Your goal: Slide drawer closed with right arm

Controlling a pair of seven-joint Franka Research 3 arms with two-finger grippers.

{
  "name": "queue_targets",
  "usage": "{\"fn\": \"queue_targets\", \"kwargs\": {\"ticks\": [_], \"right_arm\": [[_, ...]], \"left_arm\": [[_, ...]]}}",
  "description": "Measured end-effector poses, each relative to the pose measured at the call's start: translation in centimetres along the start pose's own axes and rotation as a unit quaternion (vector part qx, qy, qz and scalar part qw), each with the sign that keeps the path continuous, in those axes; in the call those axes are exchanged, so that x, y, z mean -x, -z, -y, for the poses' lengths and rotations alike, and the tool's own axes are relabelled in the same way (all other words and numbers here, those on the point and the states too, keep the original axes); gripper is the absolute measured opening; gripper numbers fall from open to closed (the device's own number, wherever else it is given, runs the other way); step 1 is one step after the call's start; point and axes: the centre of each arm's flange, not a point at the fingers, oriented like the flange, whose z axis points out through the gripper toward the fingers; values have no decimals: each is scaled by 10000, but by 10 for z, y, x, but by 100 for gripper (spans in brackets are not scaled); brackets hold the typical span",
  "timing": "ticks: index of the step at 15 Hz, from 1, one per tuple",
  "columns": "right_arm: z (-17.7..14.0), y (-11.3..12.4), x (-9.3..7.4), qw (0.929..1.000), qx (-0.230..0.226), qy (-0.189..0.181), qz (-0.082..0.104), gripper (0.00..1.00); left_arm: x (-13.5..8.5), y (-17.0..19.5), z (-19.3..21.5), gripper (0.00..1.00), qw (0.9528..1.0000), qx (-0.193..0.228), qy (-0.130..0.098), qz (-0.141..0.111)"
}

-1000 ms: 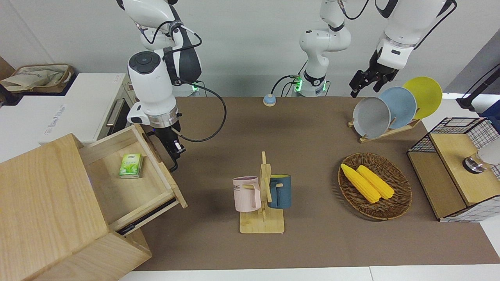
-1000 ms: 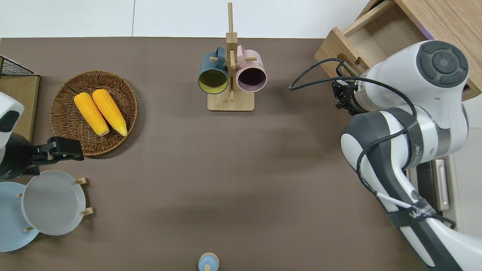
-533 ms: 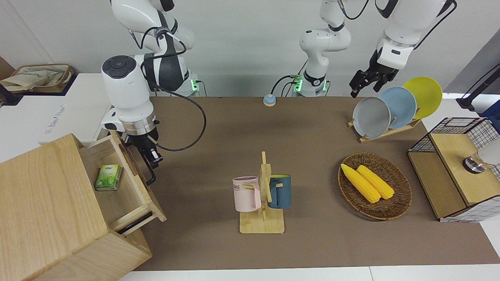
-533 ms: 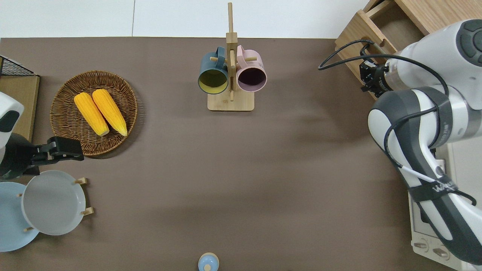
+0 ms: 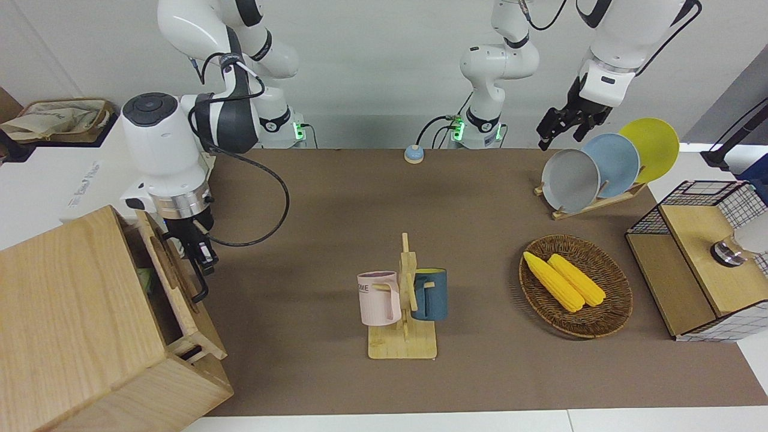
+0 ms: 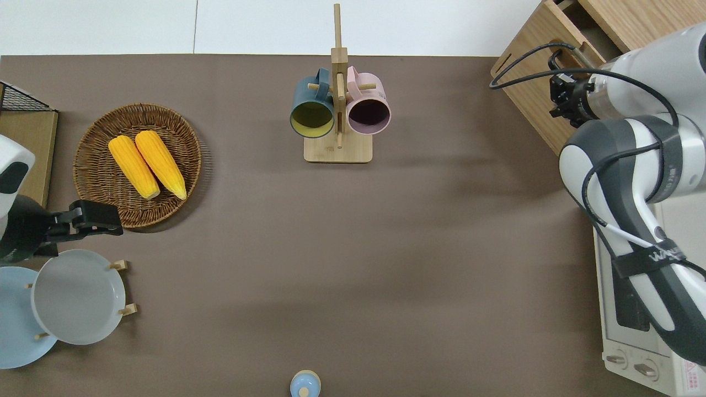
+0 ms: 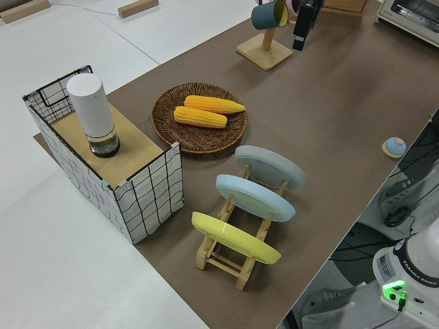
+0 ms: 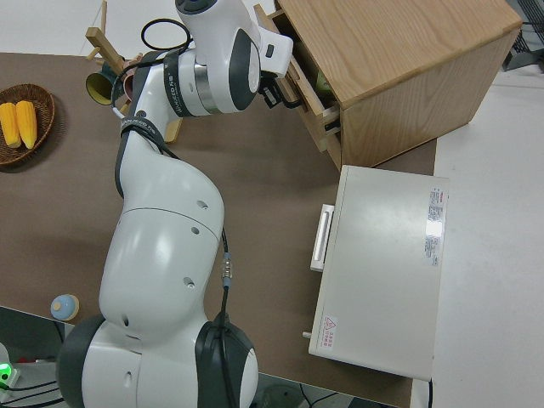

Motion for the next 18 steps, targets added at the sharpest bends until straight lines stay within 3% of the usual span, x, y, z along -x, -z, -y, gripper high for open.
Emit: {"fn": "queue_targets", "kwargs": {"ticks": [4, 11, 14, 16, 18], "right_arm": [[-14, -12, -30, 9998, -16, 131, -124, 1], [-10, -17, -28, 9987, 115, 383, -331, 1], [-7, -13, -25, 9978, 138, 550, -352, 1], [-2, 6, -20, 9967, 103, 699, -397, 5], [10, 26, 10, 9954, 165, 903, -282, 6]], "left_arm": [[0, 0, 0, 100, 10000, 0, 0, 0], [0, 0, 0, 100, 10000, 0, 0, 0], [0, 0, 0, 100, 10000, 0, 0, 0], [0, 0, 0, 100, 10000, 0, 0, 0], [0, 0, 0, 100, 10000, 0, 0, 0]]}}
